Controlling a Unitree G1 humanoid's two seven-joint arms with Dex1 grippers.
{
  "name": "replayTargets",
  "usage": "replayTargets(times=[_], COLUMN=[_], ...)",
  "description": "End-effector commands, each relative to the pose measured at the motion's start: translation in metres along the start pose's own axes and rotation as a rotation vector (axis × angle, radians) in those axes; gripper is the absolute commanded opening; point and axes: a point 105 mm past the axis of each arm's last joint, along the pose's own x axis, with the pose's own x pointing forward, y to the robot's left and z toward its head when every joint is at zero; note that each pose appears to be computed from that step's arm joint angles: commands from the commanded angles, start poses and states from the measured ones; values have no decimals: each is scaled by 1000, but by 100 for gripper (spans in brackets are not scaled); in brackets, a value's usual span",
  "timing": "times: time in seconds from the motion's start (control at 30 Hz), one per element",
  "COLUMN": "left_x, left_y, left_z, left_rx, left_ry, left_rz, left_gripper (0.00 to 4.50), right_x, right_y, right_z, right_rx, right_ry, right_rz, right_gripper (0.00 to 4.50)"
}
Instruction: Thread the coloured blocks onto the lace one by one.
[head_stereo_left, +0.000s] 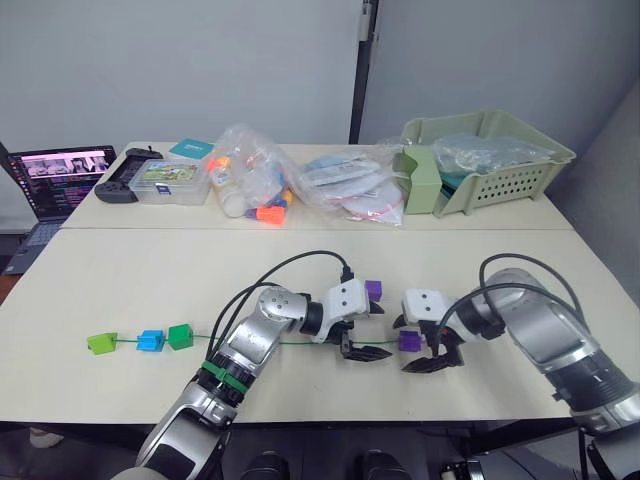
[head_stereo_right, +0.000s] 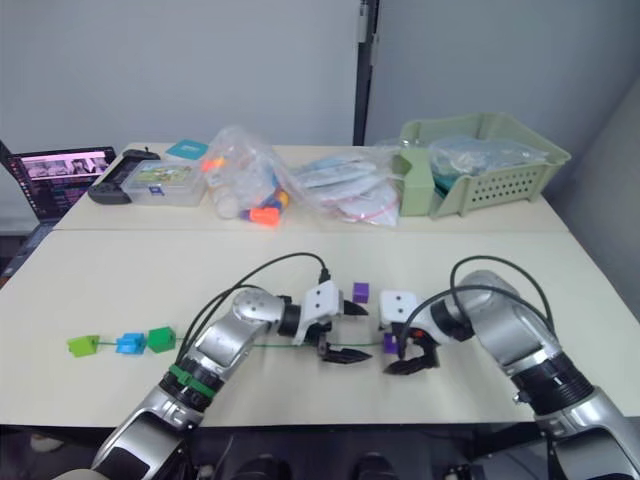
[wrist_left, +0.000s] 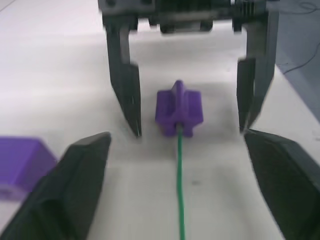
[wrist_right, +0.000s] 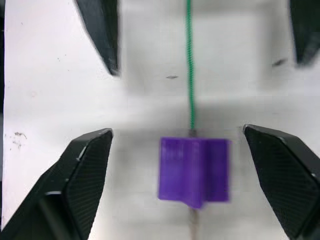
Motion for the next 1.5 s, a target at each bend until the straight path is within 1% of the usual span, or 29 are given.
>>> replayTargets(times=[0.03,0.13,0.23,0.4,0.57,0.7,0.87,0.97,1.03,1.07,1.1,1.2,1.5], left_x=[4,10,19,34,52,61,69,71,70,70,70,70,64], left_y=[-5,-8,-6,-5,-7,-5,-3,-4,-4,-3,-3,-3,-7], left_z=[5,6,7,14,15,17,14,11,9,9,9,9,1], left_rx=[26,15,13,29,68,76,92,96,91,92,91,89,94], left_ry=[-25,-38,-40,-73,-62,-69,-43,-21,-15,-13,-13,-13,28], left_rz=[-10,-22,-14,-24,-51,-55,-68,-84,-88,-89,-89,-91,-122], left_gripper=[449,449,449,449,449,449,449,371,305,265,239,139,138], right_x=[-27,-36,-51,-66,-69,-68,-64,-60,-57,-55,-54,-52,-27], right_y=[0,3,7,23,36,41,44,44,43,43,42,39,25], right_z=[-2,-6,-10,-24,-39,-41,-42,-40,-40,-39,-38,-36,-20], right_rx=[44,90,152,240,301,312,311,300,295,292,288,273,147], right_ry=[-26,-46,-88,-85,-54,-57,-56,-61,-63,-64,-65,-65,-71], right_rz=[-67,-99,-147,-201,-256,-271,-278,-280,-280,-278,-277,-277,-242], right_gripper=[450,450,450,450,450,450,450,450,450,450,450,450,450])
